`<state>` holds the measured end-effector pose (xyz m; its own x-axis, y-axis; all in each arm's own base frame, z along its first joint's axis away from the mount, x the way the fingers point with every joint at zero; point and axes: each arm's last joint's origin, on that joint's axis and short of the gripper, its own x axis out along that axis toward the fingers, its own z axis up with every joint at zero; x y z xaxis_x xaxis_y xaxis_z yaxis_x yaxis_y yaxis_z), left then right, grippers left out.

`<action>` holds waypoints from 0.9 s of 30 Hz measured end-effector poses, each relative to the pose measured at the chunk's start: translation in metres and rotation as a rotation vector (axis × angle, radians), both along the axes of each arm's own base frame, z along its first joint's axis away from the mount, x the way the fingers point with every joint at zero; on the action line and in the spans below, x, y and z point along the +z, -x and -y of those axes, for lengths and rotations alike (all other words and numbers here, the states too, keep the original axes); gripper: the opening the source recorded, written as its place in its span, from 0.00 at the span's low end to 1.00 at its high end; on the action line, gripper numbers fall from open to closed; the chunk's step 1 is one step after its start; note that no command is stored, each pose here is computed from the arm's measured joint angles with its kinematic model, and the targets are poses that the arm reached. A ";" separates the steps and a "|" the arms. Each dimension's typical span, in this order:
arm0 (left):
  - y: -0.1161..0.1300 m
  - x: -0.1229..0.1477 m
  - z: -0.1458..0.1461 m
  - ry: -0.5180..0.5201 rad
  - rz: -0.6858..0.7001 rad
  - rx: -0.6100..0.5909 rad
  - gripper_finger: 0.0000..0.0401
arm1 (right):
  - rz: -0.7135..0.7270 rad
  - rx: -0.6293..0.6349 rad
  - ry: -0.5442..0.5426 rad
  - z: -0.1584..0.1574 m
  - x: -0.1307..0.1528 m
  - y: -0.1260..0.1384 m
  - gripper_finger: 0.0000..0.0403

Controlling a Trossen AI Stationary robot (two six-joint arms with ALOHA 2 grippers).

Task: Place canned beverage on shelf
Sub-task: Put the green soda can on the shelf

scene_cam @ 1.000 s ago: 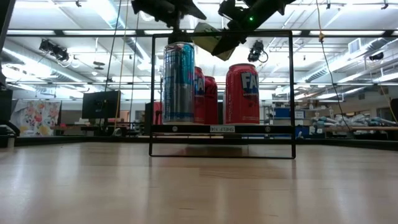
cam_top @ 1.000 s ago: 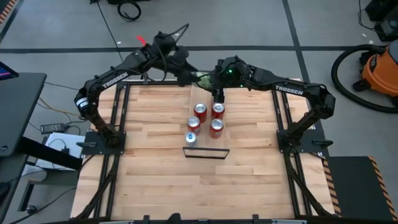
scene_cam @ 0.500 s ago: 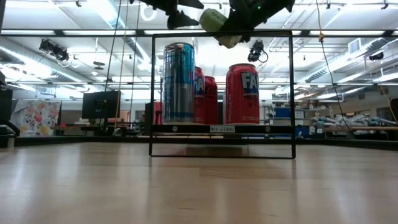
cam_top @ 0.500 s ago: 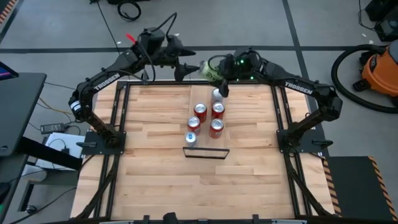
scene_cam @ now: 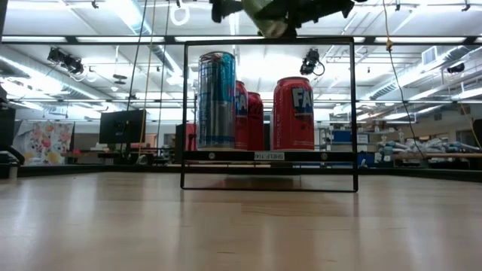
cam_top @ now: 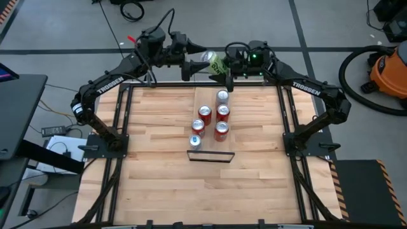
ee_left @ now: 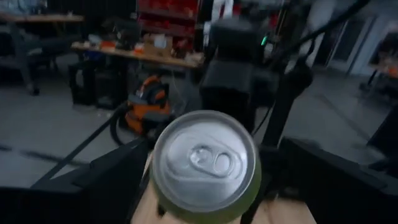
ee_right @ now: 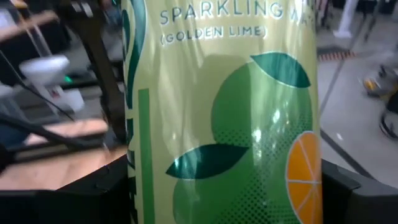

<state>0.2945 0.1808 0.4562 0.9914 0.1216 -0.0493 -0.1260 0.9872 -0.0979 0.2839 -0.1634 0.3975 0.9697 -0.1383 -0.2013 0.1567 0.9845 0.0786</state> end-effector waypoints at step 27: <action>-0.028 0.012 0.030 -0.038 0.179 0.074 0.98 | 0.212 0.037 0.071 -0.013 0.022 -0.011 0.79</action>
